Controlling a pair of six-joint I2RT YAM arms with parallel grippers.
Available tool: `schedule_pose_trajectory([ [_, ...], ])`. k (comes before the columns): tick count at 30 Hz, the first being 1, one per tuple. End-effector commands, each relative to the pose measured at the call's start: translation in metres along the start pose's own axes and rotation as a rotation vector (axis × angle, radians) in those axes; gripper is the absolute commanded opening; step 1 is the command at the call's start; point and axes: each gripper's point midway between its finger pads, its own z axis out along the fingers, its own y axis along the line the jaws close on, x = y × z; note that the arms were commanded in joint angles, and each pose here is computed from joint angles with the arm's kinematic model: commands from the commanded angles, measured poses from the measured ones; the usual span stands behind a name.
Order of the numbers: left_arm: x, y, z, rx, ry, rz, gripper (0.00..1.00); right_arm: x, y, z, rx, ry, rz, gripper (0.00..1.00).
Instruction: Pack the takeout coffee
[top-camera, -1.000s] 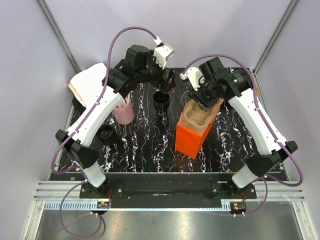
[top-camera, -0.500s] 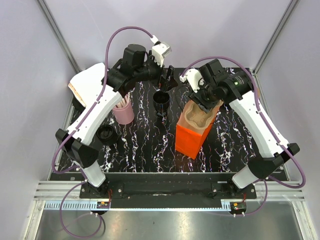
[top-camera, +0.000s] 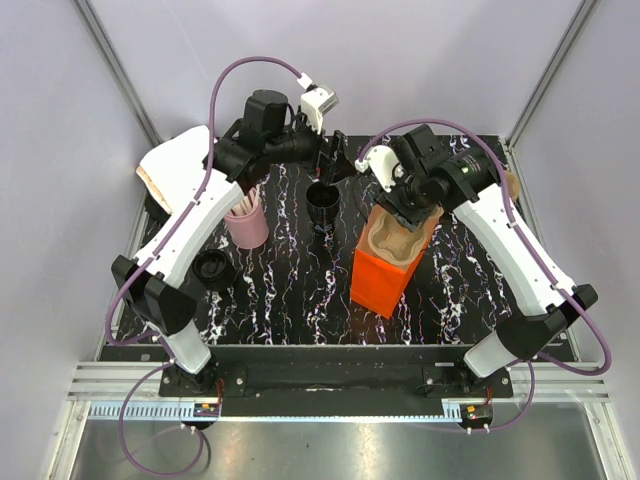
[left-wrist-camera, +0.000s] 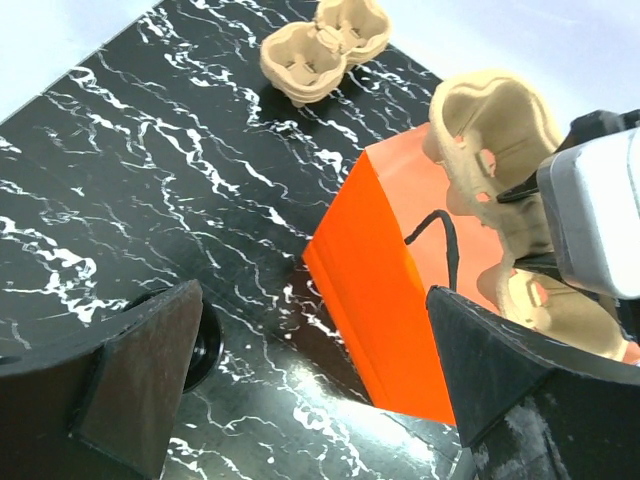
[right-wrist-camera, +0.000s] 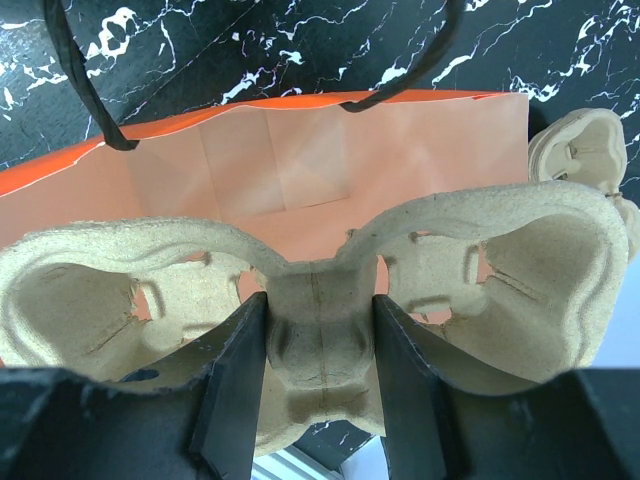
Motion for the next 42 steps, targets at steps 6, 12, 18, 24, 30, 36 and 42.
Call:
schedule_pose_trajectory([
  [6,-0.017,-0.030,-0.007,0.171,-0.070,-0.004,0.96,-0.001,0.007,-0.016,-0.016,-0.053,-0.008,0.50],
  [12,-0.013,-0.041,-0.005,0.253,-0.063,-0.029,0.93,-0.004,0.011,-0.016,-0.039,-0.064,-0.005,0.49],
  [18,-0.015,-0.043,-0.005,0.270,-0.072,-0.038,0.90,-0.003,0.011,-0.013,-0.041,-0.056,-0.005,0.49],
  [24,-0.016,-0.043,-0.004,0.290,-0.074,-0.047,0.87,-0.007,0.007,-0.016,-0.024,-0.074,-0.002,0.49],
  [30,-0.005,-0.036,0.006,0.274,-0.051,-0.069,0.78,-0.014,0.005,-0.018,-0.016,-0.097,0.004,0.49],
  [36,-0.001,-0.032,0.011,0.262,-0.043,-0.076,0.66,-0.021,0.000,-0.019,0.001,-0.114,0.006,0.49],
  [42,0.000,-0.028,0.014,0.257,-0.039,-0.083,0.45,-0.027,-0.007,-0.019,0.036,-0.127,0.026,0.49],
])
